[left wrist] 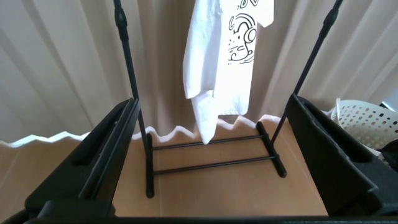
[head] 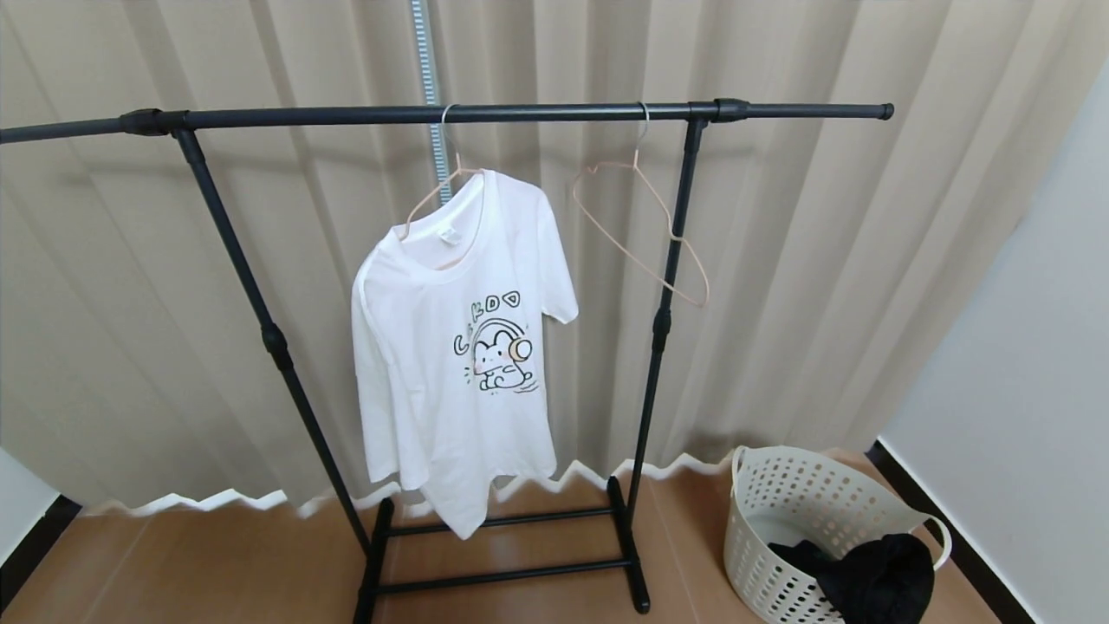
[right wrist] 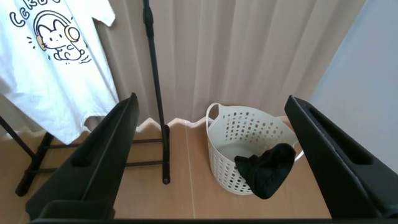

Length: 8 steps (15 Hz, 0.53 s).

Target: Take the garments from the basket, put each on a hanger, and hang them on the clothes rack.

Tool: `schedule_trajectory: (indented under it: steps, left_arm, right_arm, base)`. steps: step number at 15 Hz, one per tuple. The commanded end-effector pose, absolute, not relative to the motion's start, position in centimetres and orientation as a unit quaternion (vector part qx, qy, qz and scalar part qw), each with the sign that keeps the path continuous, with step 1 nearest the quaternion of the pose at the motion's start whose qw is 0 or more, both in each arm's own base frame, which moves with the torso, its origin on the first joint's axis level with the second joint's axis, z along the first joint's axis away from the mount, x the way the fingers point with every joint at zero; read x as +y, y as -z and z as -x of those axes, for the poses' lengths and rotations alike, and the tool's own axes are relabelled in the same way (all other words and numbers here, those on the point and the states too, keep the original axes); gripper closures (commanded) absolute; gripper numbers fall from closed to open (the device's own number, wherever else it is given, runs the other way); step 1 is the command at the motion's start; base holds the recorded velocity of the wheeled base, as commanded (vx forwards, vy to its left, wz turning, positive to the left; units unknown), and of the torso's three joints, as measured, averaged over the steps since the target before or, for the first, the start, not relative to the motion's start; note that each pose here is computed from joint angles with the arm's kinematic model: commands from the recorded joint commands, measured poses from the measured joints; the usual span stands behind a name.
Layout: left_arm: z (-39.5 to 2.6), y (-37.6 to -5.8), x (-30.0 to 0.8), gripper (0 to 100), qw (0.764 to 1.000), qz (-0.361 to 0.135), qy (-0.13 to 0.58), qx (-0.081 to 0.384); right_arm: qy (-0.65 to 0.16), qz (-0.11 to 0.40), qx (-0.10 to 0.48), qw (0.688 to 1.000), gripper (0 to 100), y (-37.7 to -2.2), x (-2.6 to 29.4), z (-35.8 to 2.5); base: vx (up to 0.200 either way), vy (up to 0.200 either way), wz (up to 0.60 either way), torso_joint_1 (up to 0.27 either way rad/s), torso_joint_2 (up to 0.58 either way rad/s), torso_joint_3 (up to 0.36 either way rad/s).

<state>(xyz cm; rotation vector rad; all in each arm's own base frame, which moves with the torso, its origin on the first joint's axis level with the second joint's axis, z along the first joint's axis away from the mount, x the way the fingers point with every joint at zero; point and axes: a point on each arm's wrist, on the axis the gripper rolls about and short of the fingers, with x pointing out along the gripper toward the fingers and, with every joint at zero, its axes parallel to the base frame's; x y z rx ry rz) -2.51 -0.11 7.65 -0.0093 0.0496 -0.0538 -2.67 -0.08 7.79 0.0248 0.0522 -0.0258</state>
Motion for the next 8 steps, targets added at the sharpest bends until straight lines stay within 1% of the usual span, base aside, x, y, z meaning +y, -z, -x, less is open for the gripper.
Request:
schedule_trajectory:
  steps: [1, 4, 8]
  left_arm:
    - [2.5, -7.67, -0.11, 0, 0.999, 0.005, 0.027, 0.025]
    - [2.5, -7.67, -0.11, 0, 0.999, 0.005, 0.026, 0.025]
    - [2.5, -7.67, -0.11, 0, 0.999, 0.005, 0.027, 0.025]
  right_arm:
    - [0.013, -0.013, 0.027, 0.999, 0, -7.79, -0.09, 2.66]
    - [0.013, -0.013, 0.027, 0.999, 0, -7.79, -0.09, 2.66]
    - [0.013, -0.013, 0.027, 0.999, 0, -7.79, -0.09, 2.66]
  base:
    - [0.0, 0.0, 0.0, -0.207, 0.55, 0.339]
    - [0.0, 0.0, 0.0, -0.204, 0.55, 0.338]
    - [0.0, 0.0, 0.0, -0.179, 0.52, 0.338]
